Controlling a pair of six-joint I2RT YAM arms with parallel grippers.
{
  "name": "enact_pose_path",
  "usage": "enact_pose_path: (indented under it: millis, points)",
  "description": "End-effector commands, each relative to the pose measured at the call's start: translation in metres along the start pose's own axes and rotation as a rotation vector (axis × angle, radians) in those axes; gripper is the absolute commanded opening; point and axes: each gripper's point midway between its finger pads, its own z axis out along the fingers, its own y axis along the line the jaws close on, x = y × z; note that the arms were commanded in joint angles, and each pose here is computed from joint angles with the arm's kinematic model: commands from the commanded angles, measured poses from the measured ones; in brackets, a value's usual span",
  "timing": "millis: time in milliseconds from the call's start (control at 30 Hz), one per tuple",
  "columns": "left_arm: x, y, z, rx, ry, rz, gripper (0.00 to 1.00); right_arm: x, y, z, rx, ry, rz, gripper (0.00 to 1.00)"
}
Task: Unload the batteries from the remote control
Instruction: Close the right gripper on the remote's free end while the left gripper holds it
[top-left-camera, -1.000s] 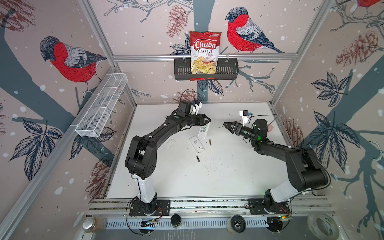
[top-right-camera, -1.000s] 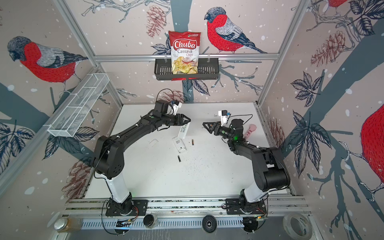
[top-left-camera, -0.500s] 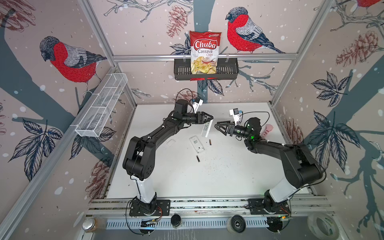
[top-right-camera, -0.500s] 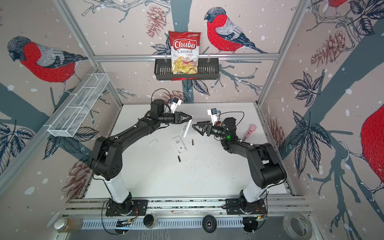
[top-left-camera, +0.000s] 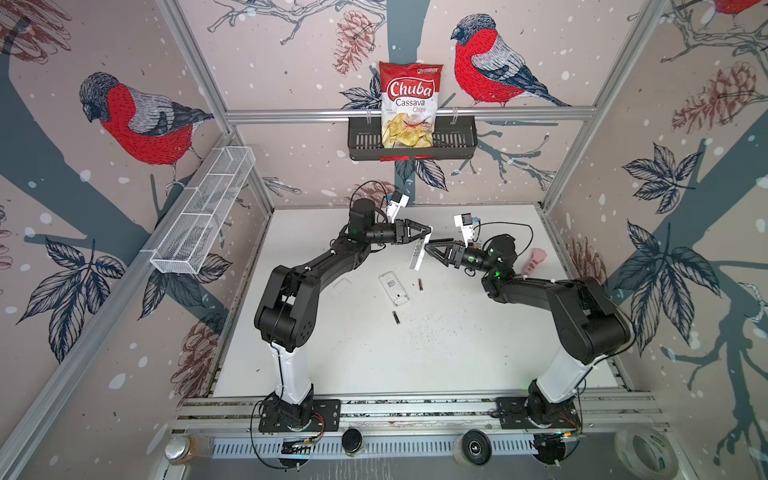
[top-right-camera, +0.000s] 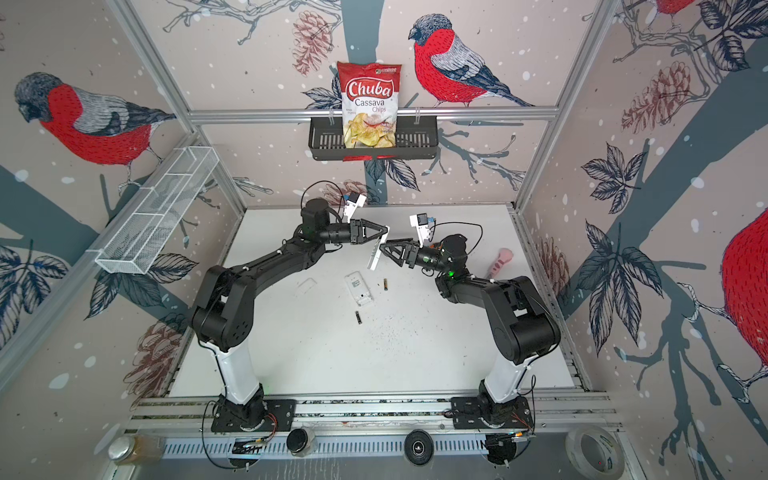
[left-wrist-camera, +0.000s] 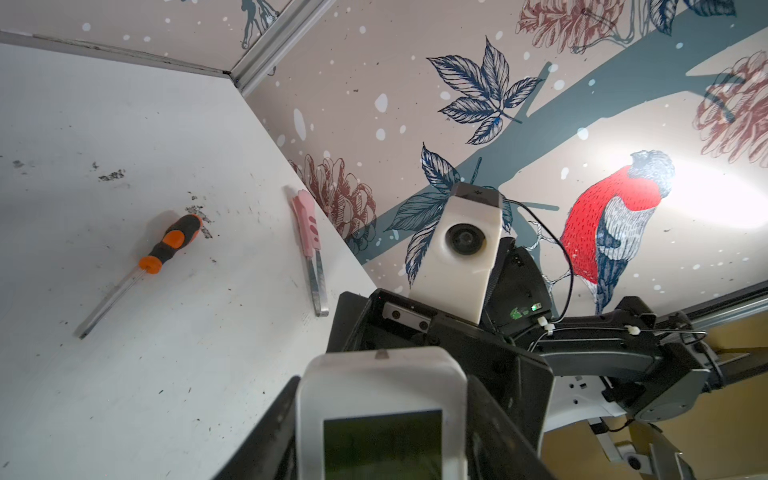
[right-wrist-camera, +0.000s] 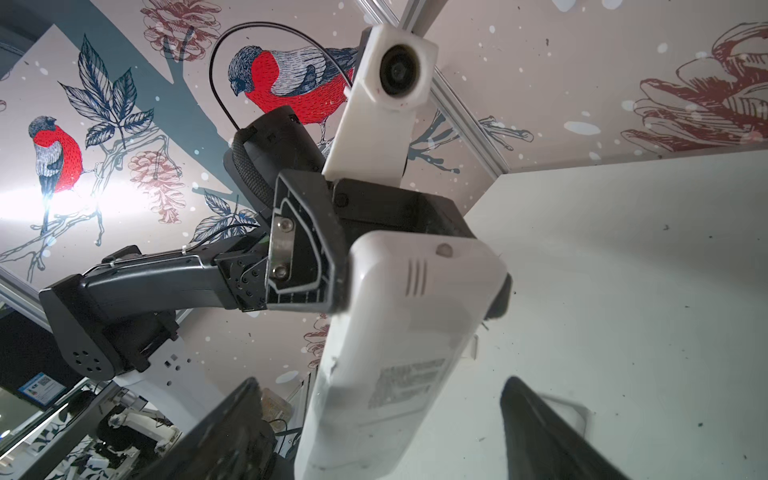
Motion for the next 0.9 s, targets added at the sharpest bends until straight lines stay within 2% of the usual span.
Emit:
enact_pose_path:
  millis: [0,267,867]
  points:
    - [-0.007,-0.019,0.0,0.093,-0.009,0.058,0.49,-0.008,0.011,0.003,-0.045,-0.01,-0.037,0.88]
    - [-0.005,-0.021,0.0,0.14,-0.009,0.041,0.49,-0.011,0.004,0.009,-0.061,-0.002,-0.027,0.85]
    - [-0.008,-0.014,0.003,0.167,-0.009,0.022,0.48,-0.015,0.0,0.016,-0.121,-0.011,0.011,0.65]
